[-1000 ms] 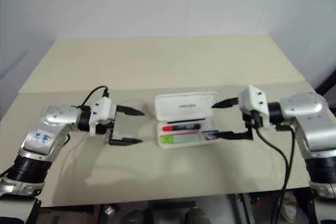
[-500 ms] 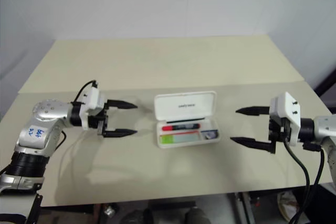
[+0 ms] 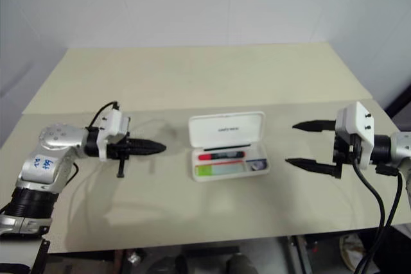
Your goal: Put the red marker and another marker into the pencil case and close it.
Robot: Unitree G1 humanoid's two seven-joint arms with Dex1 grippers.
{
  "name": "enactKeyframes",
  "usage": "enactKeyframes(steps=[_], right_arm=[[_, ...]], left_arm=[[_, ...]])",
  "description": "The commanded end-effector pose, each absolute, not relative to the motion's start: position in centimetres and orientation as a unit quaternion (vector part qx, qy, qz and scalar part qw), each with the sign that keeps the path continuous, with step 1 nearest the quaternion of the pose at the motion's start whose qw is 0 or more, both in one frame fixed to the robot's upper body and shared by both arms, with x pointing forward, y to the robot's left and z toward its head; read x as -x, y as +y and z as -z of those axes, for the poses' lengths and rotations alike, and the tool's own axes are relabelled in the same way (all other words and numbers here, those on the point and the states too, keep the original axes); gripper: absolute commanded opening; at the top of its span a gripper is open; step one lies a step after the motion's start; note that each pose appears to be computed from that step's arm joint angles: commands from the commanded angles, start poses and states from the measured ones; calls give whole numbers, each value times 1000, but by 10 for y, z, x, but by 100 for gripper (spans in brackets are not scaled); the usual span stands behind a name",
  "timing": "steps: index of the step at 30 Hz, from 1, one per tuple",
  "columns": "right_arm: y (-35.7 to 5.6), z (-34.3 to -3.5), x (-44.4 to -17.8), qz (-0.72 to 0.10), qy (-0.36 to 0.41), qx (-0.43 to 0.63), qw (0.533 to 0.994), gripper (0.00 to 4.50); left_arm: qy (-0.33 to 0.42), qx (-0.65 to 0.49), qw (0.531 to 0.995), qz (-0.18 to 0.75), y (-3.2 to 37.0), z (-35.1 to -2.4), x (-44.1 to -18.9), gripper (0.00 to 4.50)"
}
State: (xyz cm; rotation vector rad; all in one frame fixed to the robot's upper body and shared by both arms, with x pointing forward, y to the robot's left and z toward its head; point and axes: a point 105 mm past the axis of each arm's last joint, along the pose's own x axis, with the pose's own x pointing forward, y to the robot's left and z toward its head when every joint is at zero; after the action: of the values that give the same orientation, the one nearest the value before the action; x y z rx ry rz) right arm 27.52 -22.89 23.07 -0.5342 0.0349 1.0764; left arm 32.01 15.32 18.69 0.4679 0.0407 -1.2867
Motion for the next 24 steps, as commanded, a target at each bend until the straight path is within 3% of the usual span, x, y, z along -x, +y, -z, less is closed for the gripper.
enactKeyframes(steps=[1,5,12,24], right_arm=[[-226,-237,-276,-498,-3,258,828,450],[-227,-234,-275,-491,-2,258,832,450],[-225,-235,-276,-483,-10,258,837,450],[-217,-233,-273,-474,-17,251,844,450]], left_arm=[[11,-225,802,554,149,-189,-332,2],[8,-222,832,508,142,-189,-351,2],[10,-216,843,492,117,-189,-378,2],[-29,-213,815,538,83,-187,-381,2]])
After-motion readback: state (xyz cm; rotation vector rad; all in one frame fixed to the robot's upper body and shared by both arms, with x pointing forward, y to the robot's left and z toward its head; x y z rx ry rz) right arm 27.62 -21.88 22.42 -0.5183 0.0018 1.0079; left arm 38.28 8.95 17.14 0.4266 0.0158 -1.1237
